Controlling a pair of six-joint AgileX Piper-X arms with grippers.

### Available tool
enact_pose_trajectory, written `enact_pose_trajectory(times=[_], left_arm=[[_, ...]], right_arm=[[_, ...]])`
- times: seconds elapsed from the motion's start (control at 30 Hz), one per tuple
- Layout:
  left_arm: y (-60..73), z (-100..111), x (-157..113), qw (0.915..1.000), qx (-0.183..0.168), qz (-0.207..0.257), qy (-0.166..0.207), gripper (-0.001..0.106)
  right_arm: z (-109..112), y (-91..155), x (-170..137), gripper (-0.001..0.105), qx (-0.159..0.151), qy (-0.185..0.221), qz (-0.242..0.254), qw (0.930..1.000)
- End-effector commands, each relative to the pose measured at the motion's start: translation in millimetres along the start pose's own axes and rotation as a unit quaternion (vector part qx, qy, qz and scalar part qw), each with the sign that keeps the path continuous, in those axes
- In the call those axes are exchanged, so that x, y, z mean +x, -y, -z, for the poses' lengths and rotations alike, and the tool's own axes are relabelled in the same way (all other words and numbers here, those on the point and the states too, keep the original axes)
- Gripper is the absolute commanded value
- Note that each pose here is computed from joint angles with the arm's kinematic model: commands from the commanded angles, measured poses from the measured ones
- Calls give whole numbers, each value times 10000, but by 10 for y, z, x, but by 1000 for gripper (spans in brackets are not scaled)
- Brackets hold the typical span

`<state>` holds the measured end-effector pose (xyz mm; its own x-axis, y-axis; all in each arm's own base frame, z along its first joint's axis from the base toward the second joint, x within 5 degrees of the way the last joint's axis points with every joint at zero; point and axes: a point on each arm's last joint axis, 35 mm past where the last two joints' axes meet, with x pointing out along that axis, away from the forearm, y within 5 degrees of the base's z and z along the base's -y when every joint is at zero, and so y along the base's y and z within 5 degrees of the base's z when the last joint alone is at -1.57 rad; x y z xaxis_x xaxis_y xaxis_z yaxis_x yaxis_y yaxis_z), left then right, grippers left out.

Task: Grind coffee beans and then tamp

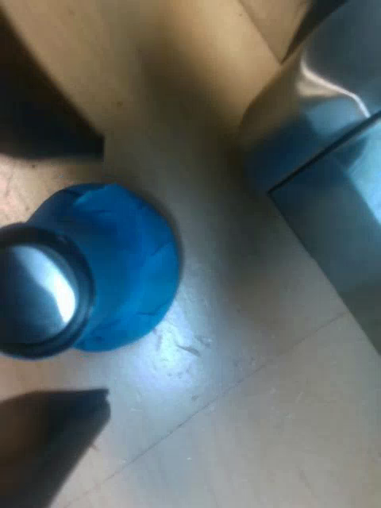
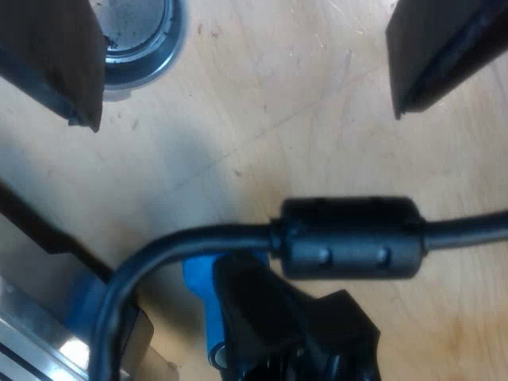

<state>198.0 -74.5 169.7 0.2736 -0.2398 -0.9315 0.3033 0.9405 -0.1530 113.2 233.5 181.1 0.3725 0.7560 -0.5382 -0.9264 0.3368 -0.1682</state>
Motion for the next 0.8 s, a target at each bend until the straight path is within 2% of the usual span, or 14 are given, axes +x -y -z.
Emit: enact_pose_trajectory(times=[0.03, 0.13, 0.33, 0.4, 0.47, 0.6, 0.73, 0.8], left_arm=[[8, 23, -41, 10000, -23, 8, -67, 90], [22, 38, -153, 10000, -1, 20, 92, 99], [69, 107, -557, 9964, 99, 35, 847, 99], [86, 146, -701, 9933, 102, 63, 1147, 99], [107, 196, -886, 9883, 150, 94, 1512, 99], [148, 244, -1210, 9771, 230, 143, 2108, 99], [203, 262, -1627, 9606, 317, 197, 2752, 99], [229, 240, -1804, 9536, 348, 216, 2982, 99]], right_arm=[[-42, 17, 4, 74, -75, 81, 1, 9999], [-60, 20, -19, 74, -75, 118, 9, 9999], [-89, 27, -197, 74, -64, -20, -20, 10000], [-98, 29, -279, 74, 52, -76, -30, 10000], [-121, 34, -396, 74, 240, -121, -37, 9996], [-231, 62, -576, 74, 228, -149, 39, 9996], [-476, 136, -790, 74, 246, -107, 378, 9989], [-591, 160, -879, 74, 393, -212, 373, 9983]])
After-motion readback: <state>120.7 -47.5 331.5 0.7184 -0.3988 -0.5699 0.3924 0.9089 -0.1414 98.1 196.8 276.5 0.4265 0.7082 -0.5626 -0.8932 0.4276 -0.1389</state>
